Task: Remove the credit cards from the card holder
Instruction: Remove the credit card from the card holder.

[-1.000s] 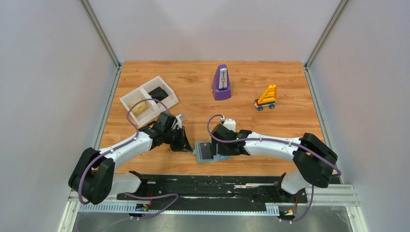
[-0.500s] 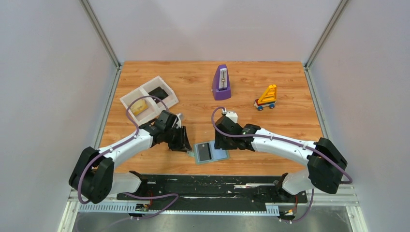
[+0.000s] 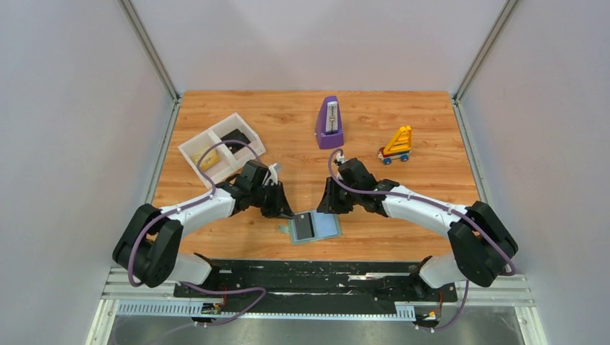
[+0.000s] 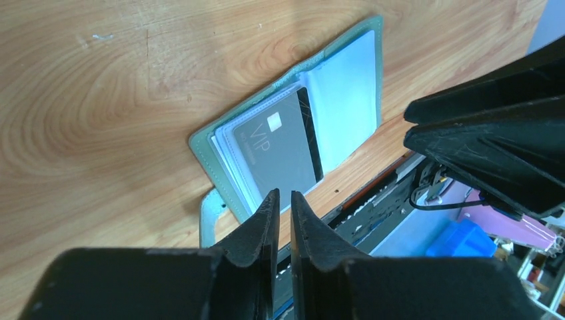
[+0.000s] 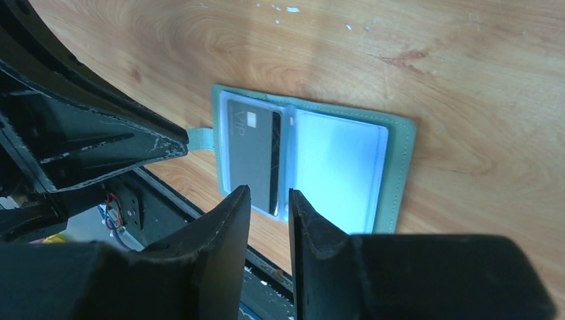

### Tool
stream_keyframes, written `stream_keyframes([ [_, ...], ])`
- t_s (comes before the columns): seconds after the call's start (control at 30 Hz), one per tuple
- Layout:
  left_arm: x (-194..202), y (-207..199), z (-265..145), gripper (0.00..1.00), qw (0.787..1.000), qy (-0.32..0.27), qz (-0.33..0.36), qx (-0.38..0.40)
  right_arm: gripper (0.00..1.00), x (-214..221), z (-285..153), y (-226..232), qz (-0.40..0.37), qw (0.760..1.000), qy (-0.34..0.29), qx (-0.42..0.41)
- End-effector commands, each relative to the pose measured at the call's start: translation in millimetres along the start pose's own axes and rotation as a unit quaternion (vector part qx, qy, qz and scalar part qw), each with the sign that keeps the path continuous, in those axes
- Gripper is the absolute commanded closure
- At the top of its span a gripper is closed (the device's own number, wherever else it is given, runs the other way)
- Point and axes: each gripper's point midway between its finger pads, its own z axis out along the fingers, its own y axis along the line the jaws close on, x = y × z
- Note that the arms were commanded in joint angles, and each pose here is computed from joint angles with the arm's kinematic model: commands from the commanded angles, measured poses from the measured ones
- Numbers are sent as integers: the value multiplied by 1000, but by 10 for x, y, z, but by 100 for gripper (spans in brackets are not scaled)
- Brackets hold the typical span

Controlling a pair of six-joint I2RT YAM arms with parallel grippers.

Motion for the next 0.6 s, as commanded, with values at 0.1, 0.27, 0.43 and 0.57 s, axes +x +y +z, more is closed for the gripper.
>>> stream_keyframes([
  [0.1,-40,-10,183,83,1000,0,6,25,72,28,123,74,-8,995,21,-93],
  [0.27,44,150,300,84,1000,16,-6,7,72,119,225,14,-7,994,40,-102],
  [0.43,102,235,362,84,1000,24,-10,0,73,216,355,-44,-2,992,51,-114],
  [0.57,157,297,385,84,999,32,-10,-7,74,287,419,-97,6,991,60,-115],
])
